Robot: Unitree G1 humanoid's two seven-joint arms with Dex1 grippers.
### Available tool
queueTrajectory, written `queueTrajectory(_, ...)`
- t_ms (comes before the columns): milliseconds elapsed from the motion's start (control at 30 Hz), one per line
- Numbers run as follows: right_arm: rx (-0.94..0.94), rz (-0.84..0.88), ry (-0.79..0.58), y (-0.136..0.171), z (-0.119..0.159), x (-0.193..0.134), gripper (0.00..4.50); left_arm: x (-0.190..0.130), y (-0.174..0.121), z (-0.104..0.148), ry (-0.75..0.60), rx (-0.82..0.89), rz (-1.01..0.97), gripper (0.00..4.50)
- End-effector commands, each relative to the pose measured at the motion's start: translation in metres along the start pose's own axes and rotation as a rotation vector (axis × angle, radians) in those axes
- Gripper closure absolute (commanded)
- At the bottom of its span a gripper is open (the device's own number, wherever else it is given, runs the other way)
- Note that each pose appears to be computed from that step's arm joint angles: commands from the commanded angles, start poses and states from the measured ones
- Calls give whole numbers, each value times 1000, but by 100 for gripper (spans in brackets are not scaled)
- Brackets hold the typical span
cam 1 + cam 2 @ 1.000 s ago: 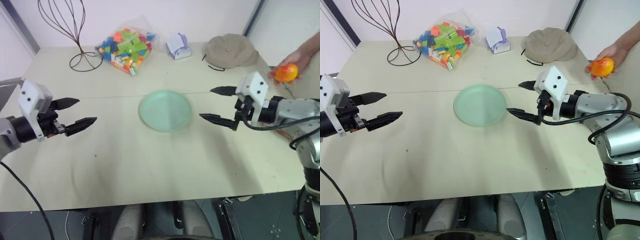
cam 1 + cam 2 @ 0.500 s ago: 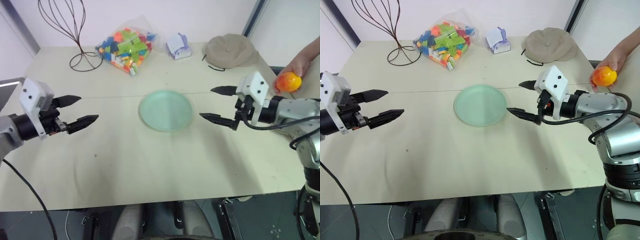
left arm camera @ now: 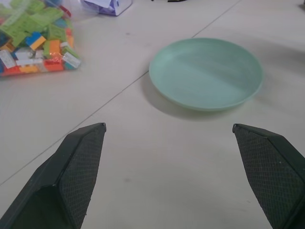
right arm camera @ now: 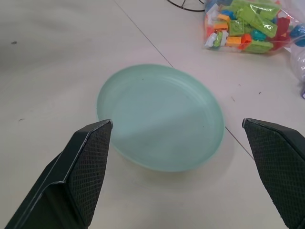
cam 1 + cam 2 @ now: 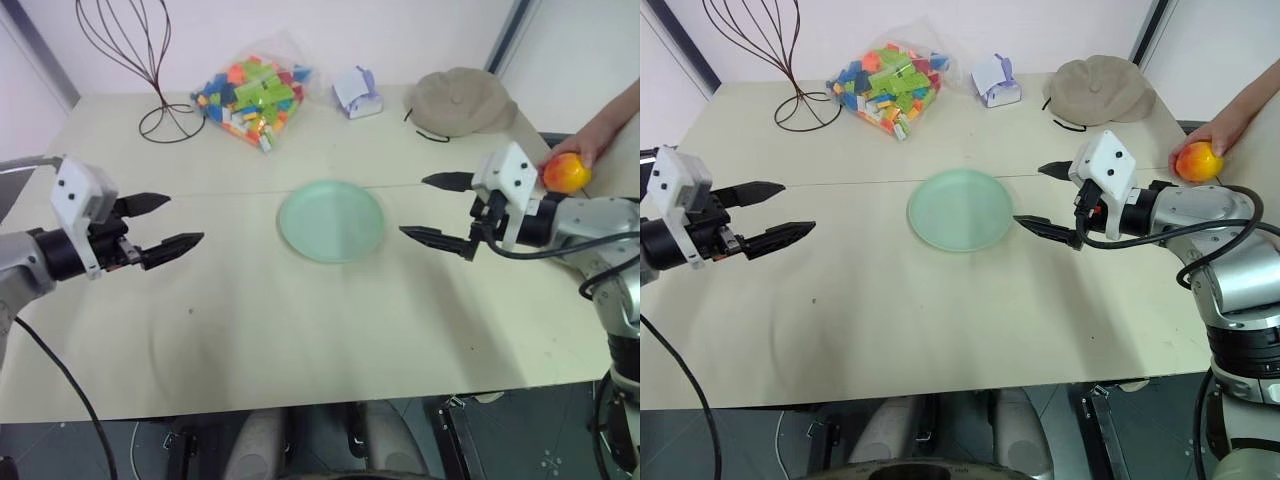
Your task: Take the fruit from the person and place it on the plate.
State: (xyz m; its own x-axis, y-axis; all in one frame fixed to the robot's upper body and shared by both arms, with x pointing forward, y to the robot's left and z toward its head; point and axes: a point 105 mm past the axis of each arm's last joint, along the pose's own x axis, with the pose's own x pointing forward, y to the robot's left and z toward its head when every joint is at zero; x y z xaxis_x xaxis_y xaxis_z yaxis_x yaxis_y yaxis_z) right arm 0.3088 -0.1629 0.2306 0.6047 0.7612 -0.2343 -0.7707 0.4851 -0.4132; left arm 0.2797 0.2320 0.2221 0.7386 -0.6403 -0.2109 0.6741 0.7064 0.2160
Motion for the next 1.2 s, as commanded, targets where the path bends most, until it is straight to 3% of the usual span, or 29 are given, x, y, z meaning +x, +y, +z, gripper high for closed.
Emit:
queueTrajectory(33,-54,-20,-31,-1,16,-7,0,-1,2,12,-37,40,9,4)
queueTrajectory(667,-34,-57,-54,1,20,-8,0,4,3,13,-58,47,19,4)
queueTrajectory(1000,-28,-41,-71,4,24,-3,0,16,30,65,-407,223,430,4)
queueTrajectory(1200,-37,-37,-75,3,26,-1,0,24,28,70,-550,58,439,4)
